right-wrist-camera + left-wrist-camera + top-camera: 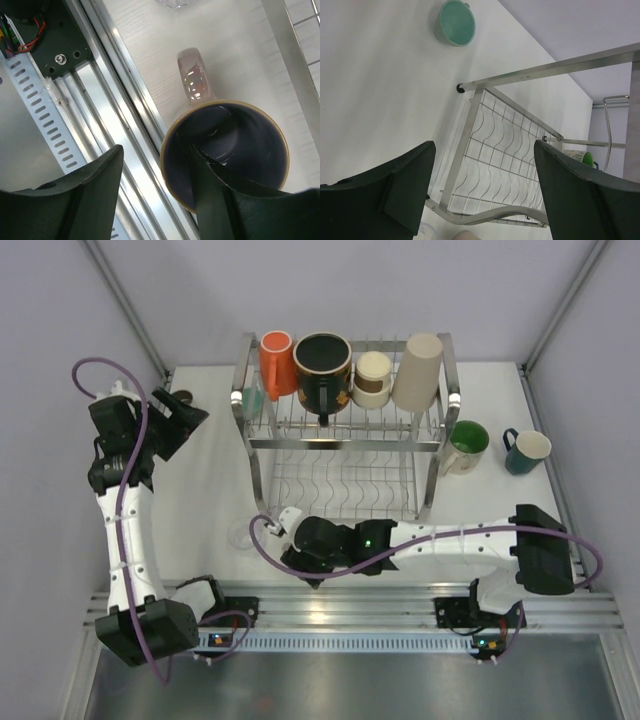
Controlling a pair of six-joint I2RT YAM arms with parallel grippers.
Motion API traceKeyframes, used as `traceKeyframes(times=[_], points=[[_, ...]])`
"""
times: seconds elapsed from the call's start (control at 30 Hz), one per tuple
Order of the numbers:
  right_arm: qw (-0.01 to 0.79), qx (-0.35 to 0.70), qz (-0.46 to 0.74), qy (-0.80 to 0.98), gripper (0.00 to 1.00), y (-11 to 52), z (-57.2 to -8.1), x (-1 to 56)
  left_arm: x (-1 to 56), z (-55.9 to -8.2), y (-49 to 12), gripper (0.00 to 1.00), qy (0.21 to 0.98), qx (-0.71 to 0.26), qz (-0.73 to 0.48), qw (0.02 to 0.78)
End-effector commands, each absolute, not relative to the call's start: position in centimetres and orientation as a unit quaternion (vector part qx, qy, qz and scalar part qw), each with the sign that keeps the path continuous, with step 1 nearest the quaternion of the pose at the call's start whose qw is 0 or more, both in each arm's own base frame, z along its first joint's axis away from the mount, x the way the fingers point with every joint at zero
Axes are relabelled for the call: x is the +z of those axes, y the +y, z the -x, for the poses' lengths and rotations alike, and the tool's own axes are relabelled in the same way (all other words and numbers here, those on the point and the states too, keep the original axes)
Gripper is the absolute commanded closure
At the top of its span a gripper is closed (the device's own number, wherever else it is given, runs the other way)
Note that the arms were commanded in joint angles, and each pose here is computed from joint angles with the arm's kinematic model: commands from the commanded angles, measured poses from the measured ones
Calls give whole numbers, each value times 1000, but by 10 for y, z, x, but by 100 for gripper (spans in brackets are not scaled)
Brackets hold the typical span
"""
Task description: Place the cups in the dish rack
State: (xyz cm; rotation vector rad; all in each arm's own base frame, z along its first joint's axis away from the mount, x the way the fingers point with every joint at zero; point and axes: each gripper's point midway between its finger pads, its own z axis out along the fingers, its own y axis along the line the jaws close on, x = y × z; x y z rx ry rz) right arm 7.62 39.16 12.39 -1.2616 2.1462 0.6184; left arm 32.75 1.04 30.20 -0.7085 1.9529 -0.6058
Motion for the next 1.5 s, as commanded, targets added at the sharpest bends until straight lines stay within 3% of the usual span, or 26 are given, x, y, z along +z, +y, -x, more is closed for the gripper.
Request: traceKeyframes(times=[0.0, 0.33, 0.43, 0.47, 0.53, 0.7, 1.1, 1.47], points=[[286, 236, 464, 804, 45, 399, -79, 125, 322, -328, 8, 15, 784, -253, 254, 507], [284, 193, 468, 814, 56, 405, -91, 91, 330, -324, 5, 16, 778, -260, 248, 516], [286, 196, 463, 815, 68, 406, -93, 92, 333, -323, 4, 16, 776, -260, 247, 519], [284, 195, 462, 817, 83, 405, -94, 91, 334, -323, 3, 16, 776, -262, 248, 518], [291, 198, 453, 819, 99, 403, -97, 97, 338, -322, 1, 18, 773, -269, 245, 520], [315, 222, 438, 812, 100, 396, -99, 131, 350, -316, -8, 19, 767, -284, 215, 533], [419, 442, 342, 716, 100, 372, -77, 294, 398, -280, -62, 20, 718, -400, 79, 564], [490, 574, 243, 609, 100, 352, -74, 390, 420, -230, -100, 18, 666, -471, -26, 579]])
